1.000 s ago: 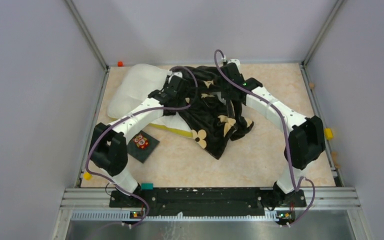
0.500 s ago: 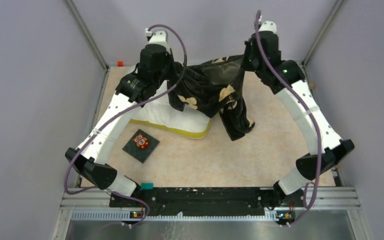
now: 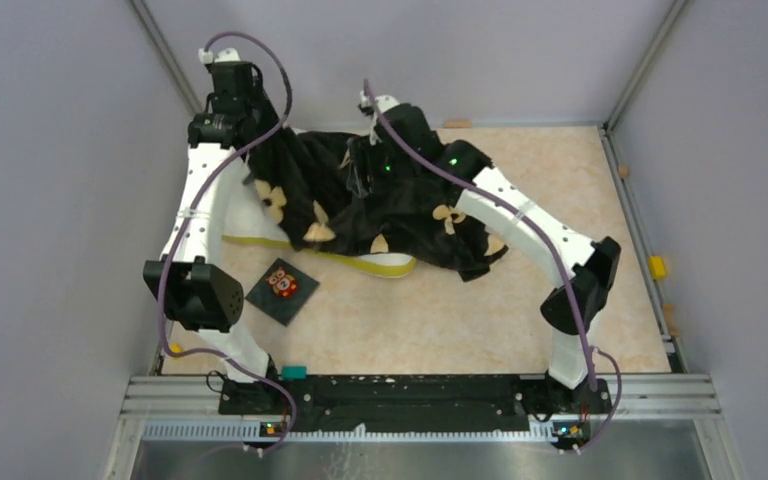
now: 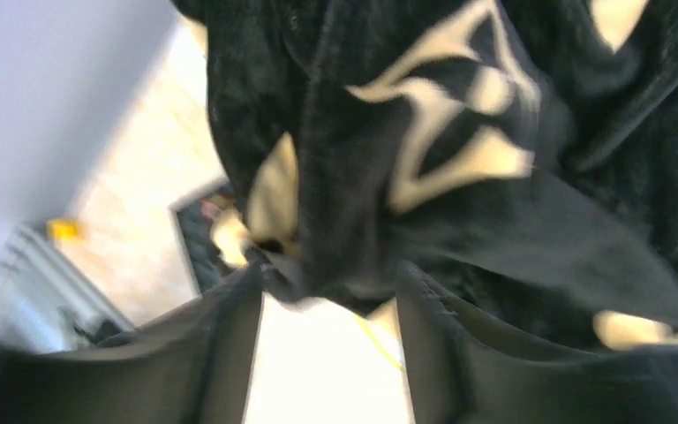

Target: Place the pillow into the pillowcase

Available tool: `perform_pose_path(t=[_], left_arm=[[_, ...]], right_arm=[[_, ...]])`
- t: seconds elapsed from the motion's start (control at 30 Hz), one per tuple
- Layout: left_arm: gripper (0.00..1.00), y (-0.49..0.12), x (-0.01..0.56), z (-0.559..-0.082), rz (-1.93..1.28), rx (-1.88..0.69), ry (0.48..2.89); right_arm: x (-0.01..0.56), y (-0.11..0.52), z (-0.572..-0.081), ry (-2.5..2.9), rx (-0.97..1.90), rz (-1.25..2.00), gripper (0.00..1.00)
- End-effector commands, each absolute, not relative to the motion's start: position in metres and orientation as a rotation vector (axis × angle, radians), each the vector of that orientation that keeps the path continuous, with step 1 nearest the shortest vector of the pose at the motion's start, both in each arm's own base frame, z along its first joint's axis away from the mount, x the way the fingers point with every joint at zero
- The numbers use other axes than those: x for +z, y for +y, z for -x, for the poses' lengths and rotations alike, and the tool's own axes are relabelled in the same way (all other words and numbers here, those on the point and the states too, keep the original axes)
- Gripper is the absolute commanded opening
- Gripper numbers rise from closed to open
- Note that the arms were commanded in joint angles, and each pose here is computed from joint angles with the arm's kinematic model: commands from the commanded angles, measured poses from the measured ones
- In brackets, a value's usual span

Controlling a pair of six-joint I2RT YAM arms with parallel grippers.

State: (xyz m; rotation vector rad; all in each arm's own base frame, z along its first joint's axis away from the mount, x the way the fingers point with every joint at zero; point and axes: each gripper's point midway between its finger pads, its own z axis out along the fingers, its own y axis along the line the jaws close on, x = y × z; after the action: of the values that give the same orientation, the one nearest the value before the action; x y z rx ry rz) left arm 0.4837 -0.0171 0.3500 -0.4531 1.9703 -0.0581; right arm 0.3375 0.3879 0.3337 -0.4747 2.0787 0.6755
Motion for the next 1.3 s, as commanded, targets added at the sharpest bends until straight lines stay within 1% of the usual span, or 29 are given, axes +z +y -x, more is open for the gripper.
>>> perform_pose_path(t=[0.0,0.03,0.1,0.13,0.23,0.37,0.47,0.6,0.77,0.93,1.0,1.03,1.1,1.13,1.17,1.2,1.23,1.27], left_arm=[[0.68,-0.043,0.312,-0.483,0.361,-0.191,2.067],[0.78,-0.045,0.311,-0.48,0.35,-0.2,2.061],[0.94,-0.047,0.306,-0.472,0.334,-0.217,2.057],[0.98,-0.049,0.307,-0.468,0.327,-0.229,2.057],[0.99,-0.064,0.308,-0.451,0.27,-0.278,2.061],[0.99,-0.098,0.288,-0.427,0.175,-0.273,2.109],[0.99,-0.118,0.26,-0.414,0.139,-0.198,2.159],[0.99,-0.115,0.22,-0.406,0.184,-0.132,2.227],[0.99,-0.11,0.181,-0.408,0.213,-0.073,2.285],[0.99,-0.117,0.146,-0.421,0.251,-0.054,2.375],[0.99,-0.12,0.134,-0.427,0.258,-0.052,2.395],[0.97,-0.121,0.129,-0.43,0.257,-0.053,2.401],[0.91,-0.125,0.121,-0.437,0.248,-0.058,2.404],[0.85,-0.125,0.117,-0.439,0.244,-0.05,2.41],[0.75,-0.126,0.115,-0.441,0.239,-0.045,2.415],[0.64,-0.126,0.113,-0.443,0.229,-0.044,2.42],[0.48,-0.128,0.113,-0.444,0.213,-0.049,2.424],[0.33,-0.13,0.116,-0.445,0.199,-0.06,2.425]], right_arm=[[0.34,0.369,-0.332,2.065,0.648,0.463,0.73],[0.343,0.361,-0.331,2.055,0.636,0.451,0.8],[0.345,0.337,-0.333,2.052,0.621,0.398,0.85],[0.344,0.319,-0.341,2.056,0.608,0.346,0.86],[0.328,0.261,-0.358,2.085,0.598,0.173,0.88],[0.282,0.175,-0.387,2.144,0.463,-0.078,0.89],[0.252,0.144,-0.407,2.155,0.434,-0.165,0.91],[0.207,0.138,-0.44,2.193,0.437,-0.162,0.93],[0.149,0.148,-0.474,2.278,0.449,-0.157,0.93],[0.088,0.166,-0.488,2.374,0.538,-0.195,0.93],[0.077,0.175,-0.487,2.383,0.599,-0.215,0.92],[0.075,0.179,-0.487,2.38,0.629,-0.227,0.89],[0.077,0.185,-0.486,2.367,0.684,-0.244,0.81],[0.08,0.187,-0.486,2.36,0.705,-0.248,0.74],[0.083,0.189,-0.487,2.355,0.716,-0.252,0.62],[0.088,0.189,-0.488,2.356,0.716,-0.253,0.46],[0.093,0.189,-0.487,2.358,0.717,-0.25,0.27],[0.104,0.188,-0.488,2.349,0.709,-0.249,0.12]])
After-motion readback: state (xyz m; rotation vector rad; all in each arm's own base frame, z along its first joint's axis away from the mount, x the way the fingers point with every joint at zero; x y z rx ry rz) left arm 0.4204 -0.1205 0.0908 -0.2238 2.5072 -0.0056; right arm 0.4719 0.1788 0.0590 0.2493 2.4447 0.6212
